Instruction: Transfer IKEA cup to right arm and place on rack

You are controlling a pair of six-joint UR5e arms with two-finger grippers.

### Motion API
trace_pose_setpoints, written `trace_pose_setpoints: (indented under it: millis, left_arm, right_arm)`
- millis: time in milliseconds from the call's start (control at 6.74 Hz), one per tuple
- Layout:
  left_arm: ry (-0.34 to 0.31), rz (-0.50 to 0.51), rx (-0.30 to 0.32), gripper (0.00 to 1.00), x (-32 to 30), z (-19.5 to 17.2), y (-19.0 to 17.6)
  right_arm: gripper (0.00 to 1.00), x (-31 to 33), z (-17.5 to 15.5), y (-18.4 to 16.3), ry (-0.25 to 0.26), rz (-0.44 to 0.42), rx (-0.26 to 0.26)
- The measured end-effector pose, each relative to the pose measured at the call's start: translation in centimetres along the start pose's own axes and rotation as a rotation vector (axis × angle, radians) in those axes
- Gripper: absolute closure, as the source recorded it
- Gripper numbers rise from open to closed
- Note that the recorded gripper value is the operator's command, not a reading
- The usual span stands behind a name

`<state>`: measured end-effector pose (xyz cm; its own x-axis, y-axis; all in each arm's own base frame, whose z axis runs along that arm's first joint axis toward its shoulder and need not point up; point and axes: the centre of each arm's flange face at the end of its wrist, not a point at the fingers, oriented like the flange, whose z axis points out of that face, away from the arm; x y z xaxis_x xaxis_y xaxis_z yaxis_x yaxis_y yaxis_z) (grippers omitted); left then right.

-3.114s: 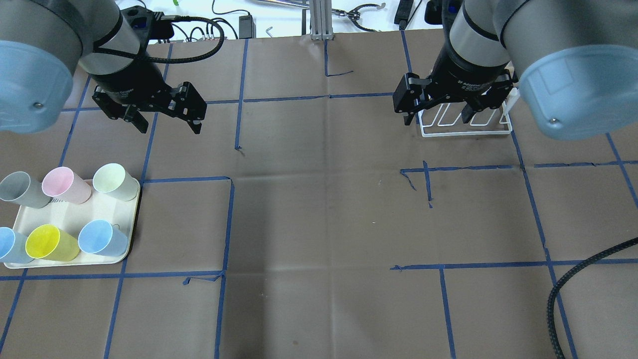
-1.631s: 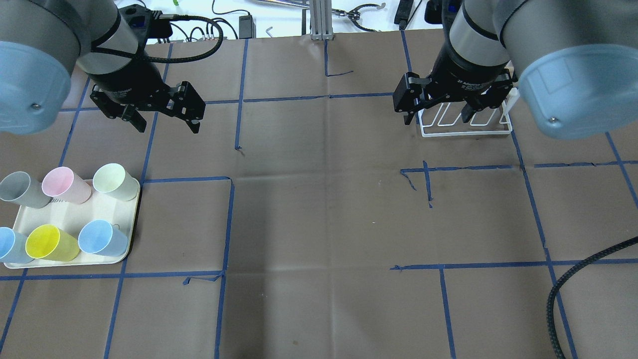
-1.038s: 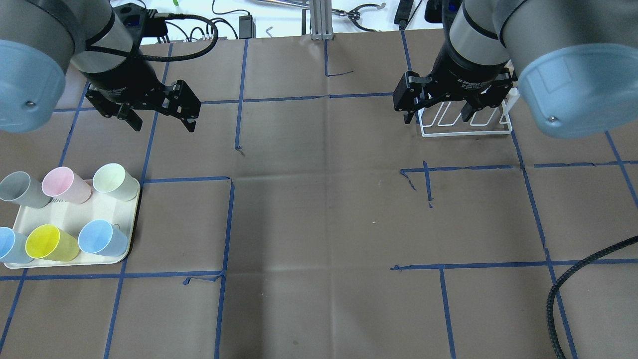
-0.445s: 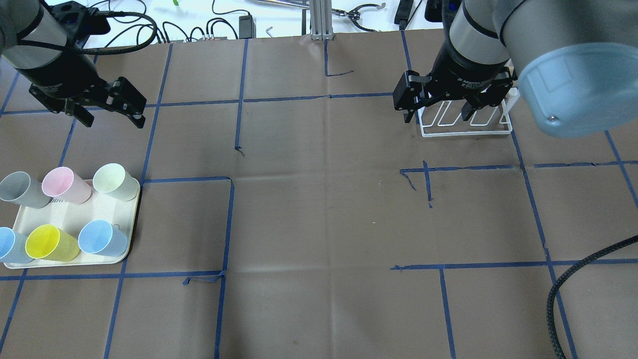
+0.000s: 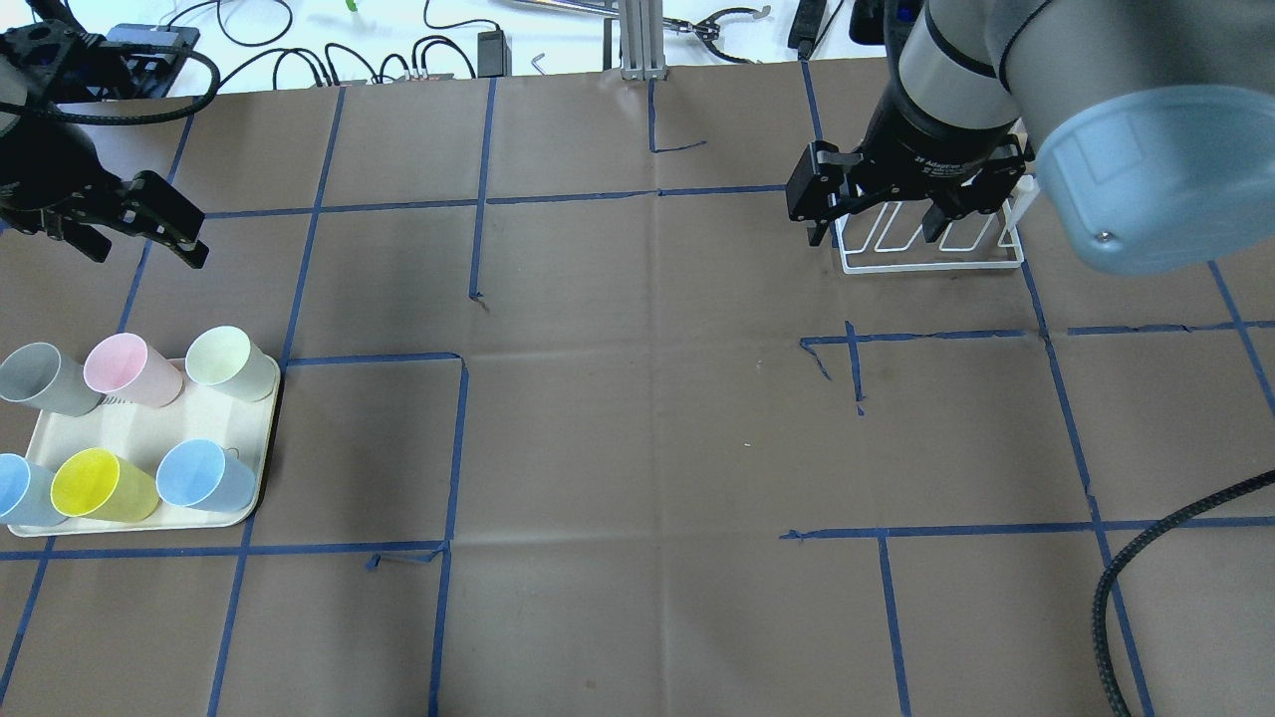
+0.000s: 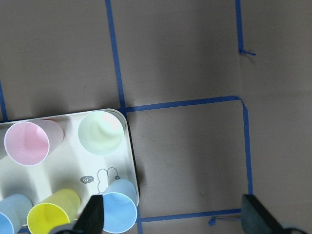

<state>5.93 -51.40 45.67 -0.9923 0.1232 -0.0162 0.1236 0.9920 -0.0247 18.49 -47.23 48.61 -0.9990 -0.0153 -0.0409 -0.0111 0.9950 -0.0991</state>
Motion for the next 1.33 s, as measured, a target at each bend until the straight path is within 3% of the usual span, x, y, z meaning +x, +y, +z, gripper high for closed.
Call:
trace_pose_setpoints:
  millis: [297,593,890,1335]
  left_arm:
    - [-0.014,0.007,0.023,0.00,-1.4,3.9,-1.1]
    - [-0.015,0.005,0.029,0.00,-2.2,10.2,-2.4]
    - [-0.002,-0.023,0.001,0.00,-3.4,16.3,-1.6]
    - [0.011,-0.060,-0.025,0.00,-4.4,21.3,0.3]
  right_arm:
    - [0.00,0.0,0.0,0.0,-0.001,0.000,0.001]
    - [0.00,-0.1,0.0,0.0,-0.001,-0.001,0.002]
    - [0.00,-0.1,0.0,0.0,-0.002,-0.001,0.002]
    - [0.00,0.0,0.2,0.0,-0.001,0.001,0.000]
